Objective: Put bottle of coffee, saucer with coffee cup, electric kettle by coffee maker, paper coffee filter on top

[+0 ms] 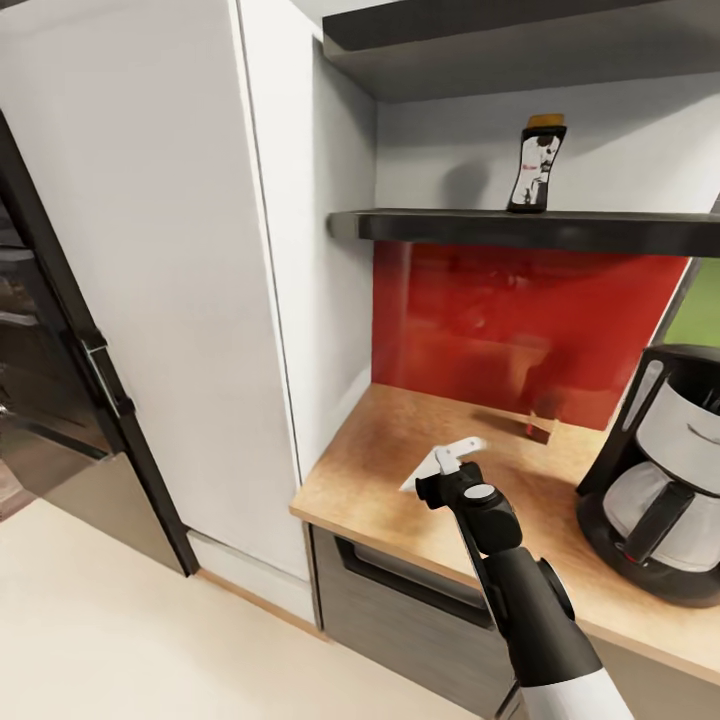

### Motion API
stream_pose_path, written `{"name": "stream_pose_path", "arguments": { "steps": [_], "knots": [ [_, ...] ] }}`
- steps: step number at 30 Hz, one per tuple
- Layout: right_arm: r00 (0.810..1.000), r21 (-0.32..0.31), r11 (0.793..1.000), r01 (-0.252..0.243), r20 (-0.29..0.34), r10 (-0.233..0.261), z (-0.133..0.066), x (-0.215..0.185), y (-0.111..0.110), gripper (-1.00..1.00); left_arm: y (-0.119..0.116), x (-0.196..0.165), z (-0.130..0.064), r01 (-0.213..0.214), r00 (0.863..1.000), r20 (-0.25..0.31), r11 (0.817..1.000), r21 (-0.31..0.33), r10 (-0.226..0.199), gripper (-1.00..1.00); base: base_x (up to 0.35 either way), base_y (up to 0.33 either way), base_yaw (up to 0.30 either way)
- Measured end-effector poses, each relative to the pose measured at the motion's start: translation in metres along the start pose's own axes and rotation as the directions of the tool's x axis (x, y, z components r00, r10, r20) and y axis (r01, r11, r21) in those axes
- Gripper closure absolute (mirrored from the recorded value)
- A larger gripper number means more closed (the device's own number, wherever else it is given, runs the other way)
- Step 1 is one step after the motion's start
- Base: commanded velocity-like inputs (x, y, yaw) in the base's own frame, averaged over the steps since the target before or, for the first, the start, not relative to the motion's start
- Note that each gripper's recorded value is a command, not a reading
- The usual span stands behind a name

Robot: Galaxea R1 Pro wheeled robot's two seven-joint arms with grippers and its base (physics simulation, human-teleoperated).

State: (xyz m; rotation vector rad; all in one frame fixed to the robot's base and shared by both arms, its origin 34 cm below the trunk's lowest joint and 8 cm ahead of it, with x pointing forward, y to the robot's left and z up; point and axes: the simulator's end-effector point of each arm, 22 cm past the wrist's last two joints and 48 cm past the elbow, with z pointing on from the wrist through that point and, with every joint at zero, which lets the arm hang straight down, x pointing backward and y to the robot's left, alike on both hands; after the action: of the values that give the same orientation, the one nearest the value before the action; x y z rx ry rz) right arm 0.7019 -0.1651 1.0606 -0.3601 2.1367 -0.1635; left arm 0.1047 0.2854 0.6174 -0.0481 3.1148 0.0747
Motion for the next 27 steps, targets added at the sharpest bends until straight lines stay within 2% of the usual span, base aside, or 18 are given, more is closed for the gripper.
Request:
{"name": "stream_pose_path", "arguments": {
  "steps": [5, 9, 13, 27],
  "knots": [
    [1.000, 0.002, 1.000, -0.001, 0.001, 0.001, -0.001, 0.000, -0.001, 1.00, 0.001, -0.001, 0.000, 0.001, 1.000, 0.001, 1.000, -0.002, -0.001, -1.00, 0.047, 0.229, -0.075],
    [1.000, 0.003, 1.000, -0.001, 0.005, 0.001, -0.002, -0.002, -0.002, 1.00, 0.017, -0.003, 0.000, 0.001, 1.000, 0.005, 1.000, -0.023, -0.001, -1.00, 0.003, 0.170, -0.171],
    [1.000, 0.004, 1.000, 0.000, 0.010, 0.000, -0.004, -0.005, -0.002, 1.00, 0.020, -0.005, 0.000, 0.001, 1.000, 0.010, 1.000, -0.026, -0.001, -1.00, 0.001, 0.140, -0.185],
    [1.000, 0.008, 1.000, 0.001, 0.028, -0.001, -0.011, -0.013, -0.003, 1.00, 0.019, -0.012, 0.000, 0.003, 1.000, 0.029, 1.000, -0.025, -0.002, -1.00, 0.000, 0.023, -0.213]
  ]
}}
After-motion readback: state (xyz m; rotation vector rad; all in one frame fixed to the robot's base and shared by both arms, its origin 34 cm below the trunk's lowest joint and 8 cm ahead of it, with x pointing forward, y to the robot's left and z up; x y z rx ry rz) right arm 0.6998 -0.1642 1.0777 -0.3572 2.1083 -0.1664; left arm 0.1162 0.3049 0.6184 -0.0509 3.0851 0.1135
